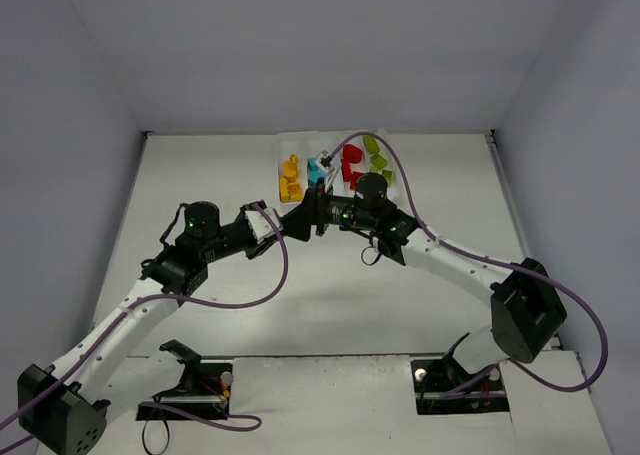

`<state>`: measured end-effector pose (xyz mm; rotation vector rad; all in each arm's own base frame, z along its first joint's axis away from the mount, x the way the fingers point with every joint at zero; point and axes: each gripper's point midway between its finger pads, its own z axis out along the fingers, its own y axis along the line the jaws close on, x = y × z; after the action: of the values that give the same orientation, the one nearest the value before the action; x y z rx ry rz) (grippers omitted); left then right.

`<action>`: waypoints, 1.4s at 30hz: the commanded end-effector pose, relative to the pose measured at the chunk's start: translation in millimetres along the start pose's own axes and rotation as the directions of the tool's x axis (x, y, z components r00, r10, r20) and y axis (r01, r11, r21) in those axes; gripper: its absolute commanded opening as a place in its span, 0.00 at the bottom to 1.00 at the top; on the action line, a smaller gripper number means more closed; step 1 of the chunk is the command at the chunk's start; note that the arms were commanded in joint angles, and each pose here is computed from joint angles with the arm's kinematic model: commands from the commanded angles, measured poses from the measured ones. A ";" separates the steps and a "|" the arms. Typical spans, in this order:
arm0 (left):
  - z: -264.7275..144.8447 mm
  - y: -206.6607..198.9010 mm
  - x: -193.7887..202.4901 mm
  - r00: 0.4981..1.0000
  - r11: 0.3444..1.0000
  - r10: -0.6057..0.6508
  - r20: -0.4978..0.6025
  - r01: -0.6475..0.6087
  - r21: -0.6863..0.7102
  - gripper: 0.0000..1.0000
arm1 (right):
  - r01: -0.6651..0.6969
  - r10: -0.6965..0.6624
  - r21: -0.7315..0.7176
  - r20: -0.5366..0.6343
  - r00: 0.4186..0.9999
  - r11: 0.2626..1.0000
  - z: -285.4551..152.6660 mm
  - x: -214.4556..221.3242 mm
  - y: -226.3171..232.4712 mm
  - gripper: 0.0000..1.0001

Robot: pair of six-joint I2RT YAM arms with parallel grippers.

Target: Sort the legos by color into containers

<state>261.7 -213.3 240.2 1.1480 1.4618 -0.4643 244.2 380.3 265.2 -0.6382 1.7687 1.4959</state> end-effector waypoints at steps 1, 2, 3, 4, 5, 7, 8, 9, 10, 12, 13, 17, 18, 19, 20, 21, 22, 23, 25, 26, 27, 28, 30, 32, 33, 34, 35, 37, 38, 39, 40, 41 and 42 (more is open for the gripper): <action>-0.2 12.9 -28.5 0.995 0.999 0.042 0.086 -0.040 -0.033 0.06 | 0.067 -0.064 -0.048 0.063 0.996 0.997 6.9 -18.4 15.5 0.65; -0.5 12.8 -28.9 0.995 0.999 0.042 0.087 -0.039 -0.034 0.06 | 0.063 -0.060 -0.042 0.055 0.997 0.997 8.7 -14.8 12.7 0.64; -0.8 12.9 -29.3 0.995 0.999 0.042 0.089 -0.039 -0.034 0.06 | 0.059 -0.057 -0.037 0.052 0.997 0.998 9.2 -13.8 10.9 0.64; -0.5 12.8 -29.3 0.995 0.999 0.042 0.089 -0.040 -0.033 0.06 | 0.060 -0.058 -0.032 0.050 0.997 0.998 9.8 -12.8 9.0 0.63; -0.7 12.5 -29.1 0.995 0.999 0.042 0.089 -0.040 -0.033 0.06 | 0.053 -0.052 -0.028 0.042 0.998 0.998 11.2 -9.7 7.3 0.62; -0.6 12.3 -29.2 0.995 0.999 0.042 0.090 -0.040 -0.031 0.06 | 0.053 -0.052 -0.023 0.039 0.998 0.998 12.4 -9.0 5.0 0.55; -0.6 12.0 -29.3 0.995 0.999 0.042 0.091 -0.040 -0.030 0.06 | 0.051 -0.050 -0.021 0.037 0.998 0.998 13.1 -8.0 4.3 0.49; -0.3 12.2 -29.2 0.995 0.999 0.042 0.091 -0.040 -0.030 0.06 | 0.051 -0.050 -0.018 0.035 0.998 0.999 13.1 -7.7 3.7 0.43; -0.3 12.4 -29.1 0.995 0.999 0.042 0.090 -0.040 -0.031 0.06 | 0.051 -0.050 -0.015 0.034 0.998 0.999 13.7 -7.2 3.2 0.33; -0.3 12.3 -28.8 0.995 0.999 0.043 0.089 -0.041 -0.031 0.06 | 0.057 -0.056 -0.005 0.030 0.998 0.998 13.7 -6.3 0.9 0.22; -0.2 11.9 -29.0 0.995 0.999 0.043 0.089 -0.041 -0.030 0.06 | 0.062 -0.062 0.000 0.030 0.998 0.998 13.3 -7.6 0.9 0.14; 1.0 13.6 -28.3 0.996 0.999 0.023 0.084 -0.020 -0.037 0.32 | 0.088 -0.090 0.109 0.014 0.996 0.990 7.4 -8.5 -18.0 0.00; 0.8 15.7 -27.0 0.997 0.999 0.006 0.077 -0.002 -0.049 0.38 | 0.107 -0.113 0.159 0.025 0.993 0.981 5.2 -12.6 -28.5 0.00; 1.4 17.4 -27.5 0.997 0.999 0.002 0.076 0.002 -0.054 0.47 | 0.111 -0.119 0.198 0.028 0.993 0.974 -1.7 -16.6 -40.0 0.00; 1.9 18.3 -26.1 0.997 0.998 -0.007 0.071 0.012 -0.060 0.47 | 0.103 -0.114 0.223 0.034 0.993 0.969 -6.0 -20.2 -46.8 0.00; 2.1 19.8 -26.1 0.997 0.997 -0.027 0.069 0.031 -0.069 0.57 | 0.113 -0.129 0.274 0.041 0.991 0.955 -11.4 -24.7 -60.0 0.00; 3.1 24.1 -24.3 0.997 0.995 -0.041 0.058 0.046 -0.089 0.62 | 0.105 -0.132 0.335 0.059 0.990 0.937 -23.0 -34.2 -79.0 0.00; 3.6 25.7 -24.0 0.997 0.994 -0.053 0.054 0.058 -0.098 0.74 | 0.106 -0.136 0.384 0.051 0.989 0.917 -31.8 -34.4 -94.6 0.00; 4.3 34.5 -22.8 0.994 0.984 -0.101 0.042 0.106 -0.143 0.75 | 0.072 -0.133 0.506 0.085 0.987 0.859 -58.5 -47.7 -137.3 0.00; 4.2 37.9 -22.3 0.992 0.979 -0.121 0.038 0.126 -0.162 0.76 | 0.073 -0.144 0.549 0.086 0.986 0.833 -68.2 -50.2 -152.8 0.00; 4.4 40.9 -21.3 0.986 0.969 -0.163 0.037 0.167 -0.183 0.76 | 0.067 -0.150 0.587 0.094 0.984 0.807 -77.7 -54.6 -166.3 0.00; 3.4 50.4 -19.0 0.982 0.953 -0.189 0.023 0.190 -0.235 0.76 | 0.058 -0.152 0.634 0.095 0.984 0.771 -85.4 -55.7 -185.2 0.00; 2.5 58.2 -16.7 0.969 0.928 -0.247 0.018 0.242 -0.284 0.76 | 0.056 -0.174 0.696 0.100 0.980 0.716 -103.7 -67.6 -212.9 0.00; -1.1 70.0 -5.8 0.945 0.879 -0.327 -0.009 0.300 -0.370 0.77 | 0.039 -0.158 0.744 0.090 0.983 0.667 -114.8 -65.6 -246.2 0.00; -0.2 71.1 1.4 0.934 0.865 -0.356 -0.032 0.317 -0.389 0.77 | 0.037 -0.153 0.757 0.084 0.985 0.652 -113.8 -67.2 -262.1 0.00; -1.0 74.3 4.2 0.928 0.854 -0.371 -0.040 0.324 -0.407 0.77 | 0.041 -0.162 0.766 0.083 0.983 0.641 -114.8 -71.5 -271.0 0.00; -1.6 76.4 5.4 0.924 0.846 -0.380 -0.047 0.326 -0.422 0.77 | 0.051 -0.171 0.782 0.072 0.983 0.621 -116.8 -74.1 -282.0 0.00; -1.4 78.8 7.3 0.916 0.836 -0.398 -0.055 0.337 -0.434 0.77 | 0.055 -0.179 0.797 0.068 0.981 0.602 -114.6 -84.2 -306.6 0.00; -1.3 78.9 8.9 0.911 0.829 -0.408 -0.058 0.343 -0.441 0.77 | 0.060 -0.185 0.804 0.063 0.981 0.591 -115.4 -87.7 -315.6 0.00; -2.5 80.8 10.6 0.910 0.824 -0.410 -0.064 0.340 -0.453 0.77 | 0.057 -0.172 0.814 0.053 0.984 0.578 -115.6 -82.8 -332.8 0.00; -2.8 81.6 10.7 0.909 0.823 -0.411 -0.066 0.339 -0.457 0.77 | 0.063 -0.199 0.816 0.065 0.978 0.575 -112.9 -99.1 -335.7 0.00; -3.7 82.5 13.5 0.906 0.819 -0.416 -0.074 0.338 -0.464 0.77 | 0.065 -0.212 0.827 0.066 0.975 0.558 -113.5 -104.3 -342.3 0.00; -5.4 84.9 14.7 0.904 0.812 -0.419 -0.081 0.333 -0.480 0.77 | 0.064 -0.202 0.837 0.057 0.978 0.544 -112.6 -99.0 -355.3 0.00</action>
<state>320.5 -174.5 226.5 0.6266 1.8885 -0.2992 512.0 196.8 84.6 -0.1326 2.1378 0.4904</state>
